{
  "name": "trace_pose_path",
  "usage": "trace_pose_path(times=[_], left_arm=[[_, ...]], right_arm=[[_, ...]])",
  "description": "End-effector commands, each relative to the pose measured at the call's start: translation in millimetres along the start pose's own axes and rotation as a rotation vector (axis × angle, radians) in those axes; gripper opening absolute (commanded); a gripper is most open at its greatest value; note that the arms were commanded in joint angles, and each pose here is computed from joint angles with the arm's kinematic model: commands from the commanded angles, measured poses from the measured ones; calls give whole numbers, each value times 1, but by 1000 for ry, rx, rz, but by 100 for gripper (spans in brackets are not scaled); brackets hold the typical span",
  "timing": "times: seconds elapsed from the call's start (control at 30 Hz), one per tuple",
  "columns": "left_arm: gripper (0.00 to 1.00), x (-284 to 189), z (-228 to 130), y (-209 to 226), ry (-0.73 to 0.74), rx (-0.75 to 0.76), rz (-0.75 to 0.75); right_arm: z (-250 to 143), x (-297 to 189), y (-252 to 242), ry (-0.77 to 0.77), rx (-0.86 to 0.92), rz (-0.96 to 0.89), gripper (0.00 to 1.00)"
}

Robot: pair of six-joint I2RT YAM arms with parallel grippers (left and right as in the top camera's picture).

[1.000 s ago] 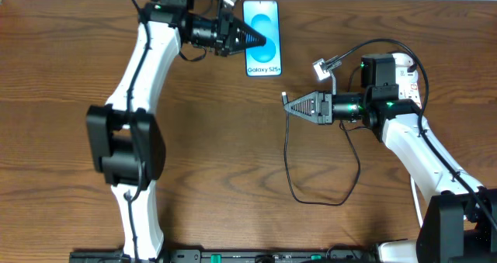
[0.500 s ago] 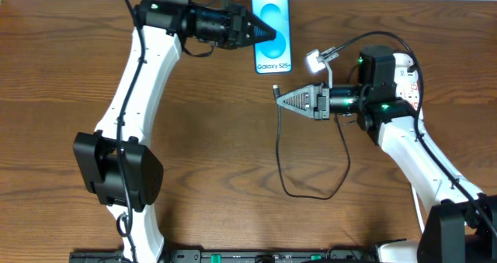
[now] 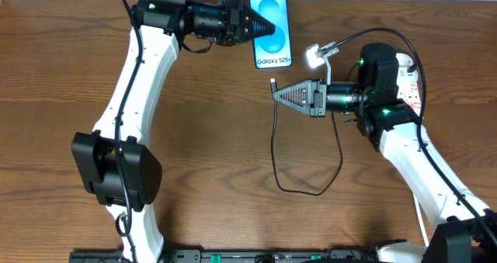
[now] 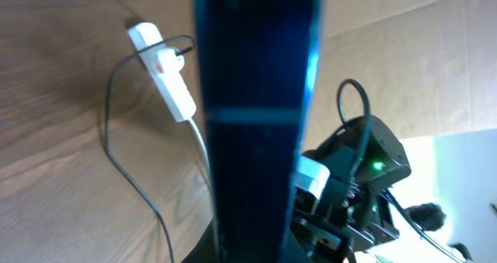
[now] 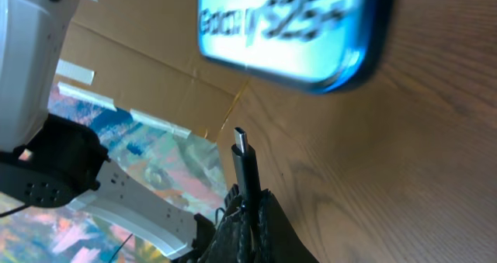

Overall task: Plug charger to phone and switch on socket
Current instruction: 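Lift the plug with the right gripper toward the phone's bottom port, then align the plug under the port of the phone held by left gripper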

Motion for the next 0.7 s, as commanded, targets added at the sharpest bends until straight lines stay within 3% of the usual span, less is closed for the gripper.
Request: trace_pose_path(times=[0.0, 0.67], left_arm=[[7, -2, -6, -19, 46, 24, -82], [7, -3, -7, -21, 52, 37, -94]], right_arm=[[10, -2, 7, -22, -8, -7, 1], [20, -4, 12, -50, 1, 13, 1]])
Point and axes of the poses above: each gripper's point midway between its finger pads, its own x axis out along the fingers, its own y axis along the line the jaws close on, z = x × y, the point moved 3 cm from there along -x, back along the fingers, and after that the axes turned 12 degrees about -x, right-handed, at the moved point
